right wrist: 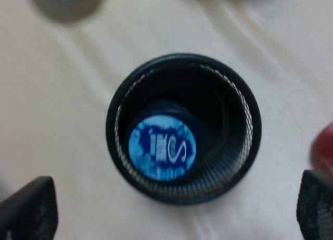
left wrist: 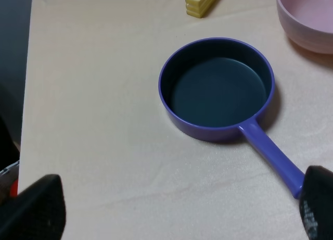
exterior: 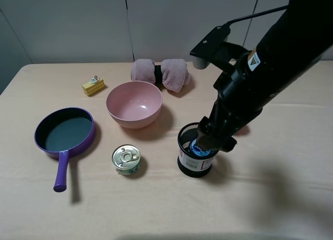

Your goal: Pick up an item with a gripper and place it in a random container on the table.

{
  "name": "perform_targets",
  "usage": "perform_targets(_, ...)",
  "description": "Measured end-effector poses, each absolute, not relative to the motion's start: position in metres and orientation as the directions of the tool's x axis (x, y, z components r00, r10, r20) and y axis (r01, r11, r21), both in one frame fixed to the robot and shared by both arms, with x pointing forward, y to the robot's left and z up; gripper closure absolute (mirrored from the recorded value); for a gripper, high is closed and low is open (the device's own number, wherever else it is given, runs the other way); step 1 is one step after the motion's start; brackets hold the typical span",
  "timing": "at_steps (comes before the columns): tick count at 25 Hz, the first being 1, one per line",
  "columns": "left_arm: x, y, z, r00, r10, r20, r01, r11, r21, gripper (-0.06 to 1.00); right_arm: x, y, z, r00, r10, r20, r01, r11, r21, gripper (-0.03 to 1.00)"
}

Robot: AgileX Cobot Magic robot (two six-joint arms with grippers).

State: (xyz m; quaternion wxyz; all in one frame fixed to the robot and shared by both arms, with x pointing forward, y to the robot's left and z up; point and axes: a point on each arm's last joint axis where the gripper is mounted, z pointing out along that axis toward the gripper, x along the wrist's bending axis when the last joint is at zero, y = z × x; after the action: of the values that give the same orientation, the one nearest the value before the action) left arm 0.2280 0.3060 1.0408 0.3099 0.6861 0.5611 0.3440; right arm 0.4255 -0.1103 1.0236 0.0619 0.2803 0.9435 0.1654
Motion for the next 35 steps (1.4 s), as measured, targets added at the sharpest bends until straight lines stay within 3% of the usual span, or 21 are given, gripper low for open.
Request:
perform_targets(15, 0.228, 0.306, 1.041, 0.134, 0.983, 0.124, 0.557, -0.178, 0.811, 0.04, 0.383, -0.169, 1.089, -0.747, 0.653, -0.125, 0.565, 0.722, 0.399, 0.27)
perform_targets(24, 0.228, 0.306, 1.041, 0.134, 0.983, 0.124, 0.557, -0.178, 0.811, 0.04, 0.356, -0.223, 1.123, -0.615, 0.765, -0.193, 0.602, 0.613, 0.512, 0.27)
perform_targets(35, 0.228, 0.306, 1.041, 0.134, 0.983, 0.124, 0.557, -0.178, 0.811, 0.04, 0.296, -0.286, 1.104, -0.401, 0.899, -0.178, 0.622, 0.410, 0.667, 0.27)
